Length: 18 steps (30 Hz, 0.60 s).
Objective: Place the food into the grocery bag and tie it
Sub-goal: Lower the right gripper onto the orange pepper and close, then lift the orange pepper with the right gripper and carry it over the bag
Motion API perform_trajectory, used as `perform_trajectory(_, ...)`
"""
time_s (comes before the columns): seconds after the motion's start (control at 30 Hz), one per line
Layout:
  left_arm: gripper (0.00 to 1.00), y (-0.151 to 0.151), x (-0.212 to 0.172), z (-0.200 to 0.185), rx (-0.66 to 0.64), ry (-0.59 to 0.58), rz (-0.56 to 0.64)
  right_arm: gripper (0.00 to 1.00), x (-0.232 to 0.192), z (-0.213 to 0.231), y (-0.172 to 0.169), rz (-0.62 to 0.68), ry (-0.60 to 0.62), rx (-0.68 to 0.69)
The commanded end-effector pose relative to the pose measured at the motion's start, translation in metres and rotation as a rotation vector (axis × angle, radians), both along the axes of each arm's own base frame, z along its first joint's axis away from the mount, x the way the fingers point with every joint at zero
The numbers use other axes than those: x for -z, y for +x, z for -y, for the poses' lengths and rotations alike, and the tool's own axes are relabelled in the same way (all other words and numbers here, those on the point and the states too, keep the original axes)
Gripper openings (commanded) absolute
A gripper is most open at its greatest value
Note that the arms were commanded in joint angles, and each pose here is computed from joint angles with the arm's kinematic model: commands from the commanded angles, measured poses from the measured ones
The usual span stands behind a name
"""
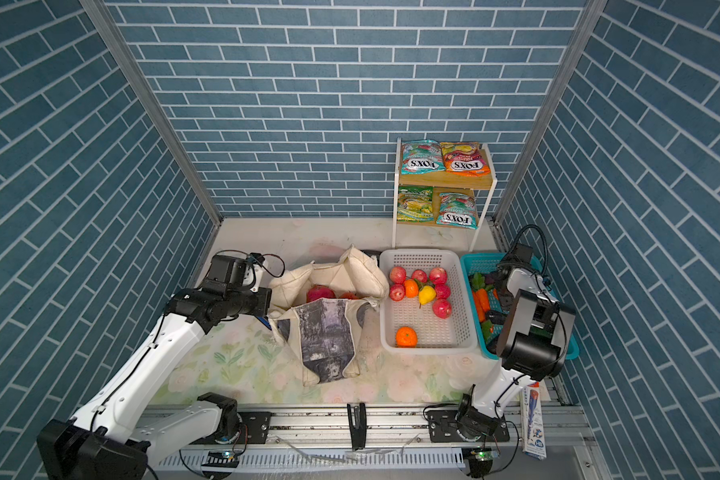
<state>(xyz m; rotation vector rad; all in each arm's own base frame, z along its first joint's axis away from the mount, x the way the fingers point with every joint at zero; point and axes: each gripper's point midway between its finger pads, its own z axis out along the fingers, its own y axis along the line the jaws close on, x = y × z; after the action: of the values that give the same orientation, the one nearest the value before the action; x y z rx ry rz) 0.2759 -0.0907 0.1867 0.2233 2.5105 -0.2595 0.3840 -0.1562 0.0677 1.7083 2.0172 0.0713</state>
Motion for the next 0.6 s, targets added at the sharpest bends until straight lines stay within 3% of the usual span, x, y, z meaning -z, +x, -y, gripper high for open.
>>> perform_trajectory(0.0,0.05,-0.002,0.005,0.0,0.006,0.002,-0.025,0.86,-0.001,0.003,0.006,0.013,0.011,0.028)
perform_trajectory(0.17,0.05,-0.002,0.005,0.0,0.006,0.002,-0.026,0.86,-0.004,0.007,0.009,0.02,-0.006,0.034)
perform_trajectory(0.4,0.05,-0.002,0.005,0.0,0.006,0.002,-0.025,0.8,0.004,0.009,0.015,0.021,-0.003,0.034)
perform_trajectory(0.57,0.05,-0.002,0.005,0.0,0.006,0.002,-0.025,0.83,0.014,0.007,0.015,0.0,0.015,0.032)
